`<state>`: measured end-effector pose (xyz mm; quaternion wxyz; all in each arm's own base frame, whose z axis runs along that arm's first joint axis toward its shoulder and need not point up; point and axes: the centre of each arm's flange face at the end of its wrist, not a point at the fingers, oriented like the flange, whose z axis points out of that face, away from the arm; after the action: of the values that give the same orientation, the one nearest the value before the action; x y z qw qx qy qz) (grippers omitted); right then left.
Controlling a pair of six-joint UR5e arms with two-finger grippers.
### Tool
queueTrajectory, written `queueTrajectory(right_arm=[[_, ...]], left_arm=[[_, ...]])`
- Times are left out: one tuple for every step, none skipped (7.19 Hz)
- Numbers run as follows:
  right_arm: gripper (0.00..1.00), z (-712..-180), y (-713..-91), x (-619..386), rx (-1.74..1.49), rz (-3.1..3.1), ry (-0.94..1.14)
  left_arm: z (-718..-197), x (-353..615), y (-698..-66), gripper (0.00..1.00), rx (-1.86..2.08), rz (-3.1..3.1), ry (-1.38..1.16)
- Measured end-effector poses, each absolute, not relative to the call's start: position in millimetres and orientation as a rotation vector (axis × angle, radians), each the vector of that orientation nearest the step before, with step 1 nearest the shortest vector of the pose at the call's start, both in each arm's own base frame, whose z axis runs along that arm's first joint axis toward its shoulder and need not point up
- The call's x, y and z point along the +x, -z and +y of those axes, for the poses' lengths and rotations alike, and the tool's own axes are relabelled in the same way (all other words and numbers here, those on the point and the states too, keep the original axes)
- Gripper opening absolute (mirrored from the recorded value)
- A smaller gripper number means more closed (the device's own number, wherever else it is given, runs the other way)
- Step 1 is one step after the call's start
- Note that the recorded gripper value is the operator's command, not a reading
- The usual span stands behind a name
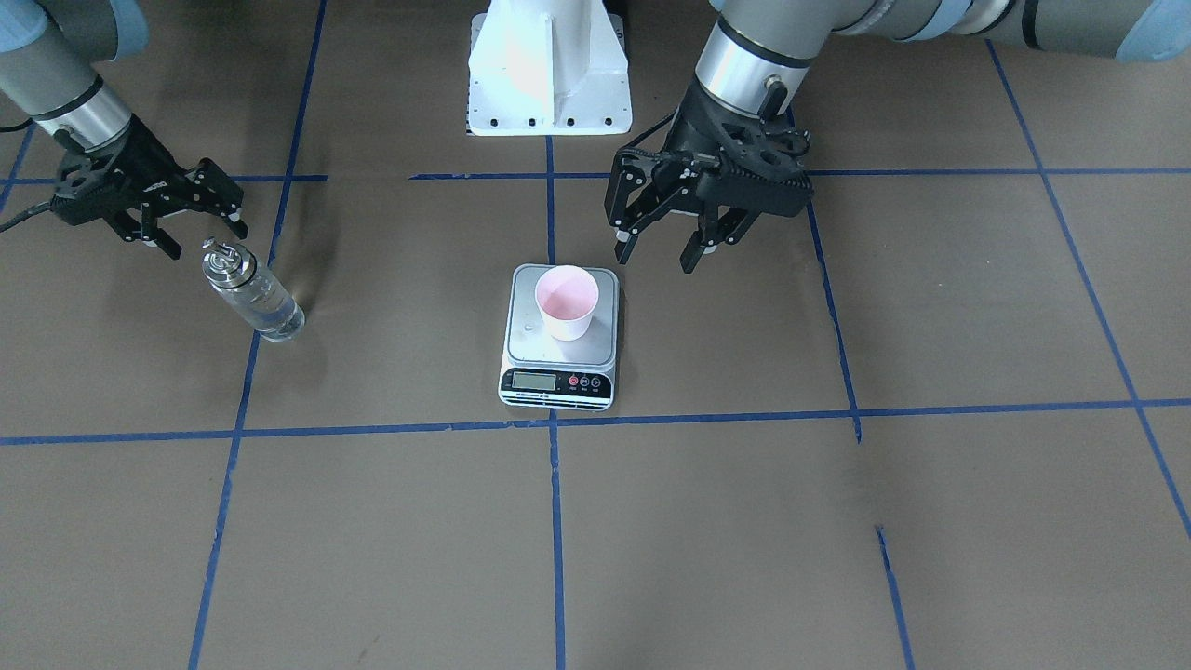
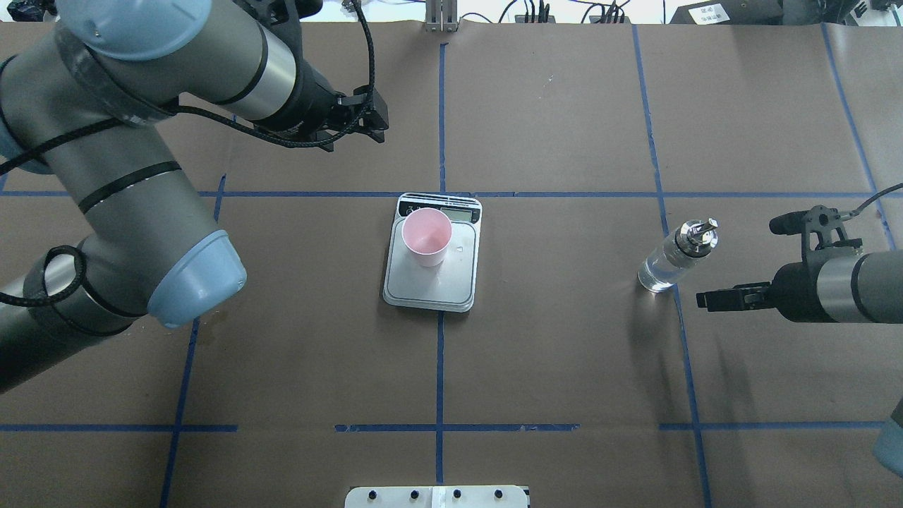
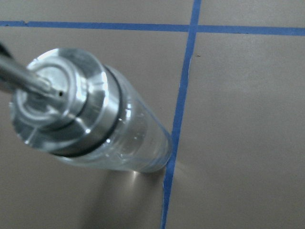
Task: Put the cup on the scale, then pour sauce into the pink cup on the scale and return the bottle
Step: 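Lift the left gripper off the cup while the right gripper reaches the bottle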
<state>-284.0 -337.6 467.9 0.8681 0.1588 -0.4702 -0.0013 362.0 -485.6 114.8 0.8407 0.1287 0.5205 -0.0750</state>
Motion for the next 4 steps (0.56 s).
queueTrajectory(right_arm=[[1.0,-323.6,-458.4,-302.5,0.374,-0.976,-0.065],[1.0,-307.5,-454.1,-320.3,0.421,-0.962,-0.127],[0.98,-290.4,-453.4,-336.1,0.491,-0.938,-0.189],[0.97,-276.3,-453.7,-346.9,0.582,-0.908,-0.236]], left_arm=[[-475.4,350.4,-123.7,0.73,0.277,1.104,0.157],[-470.2,344.8,-127.1,0.73,0.279,1.107,0.155],[-468.3,342.5,-128.0,0.73,0.28,1.108,0.154],[-467.3,341.6,-127.8,0.73,0.281,1.11,0.153]])
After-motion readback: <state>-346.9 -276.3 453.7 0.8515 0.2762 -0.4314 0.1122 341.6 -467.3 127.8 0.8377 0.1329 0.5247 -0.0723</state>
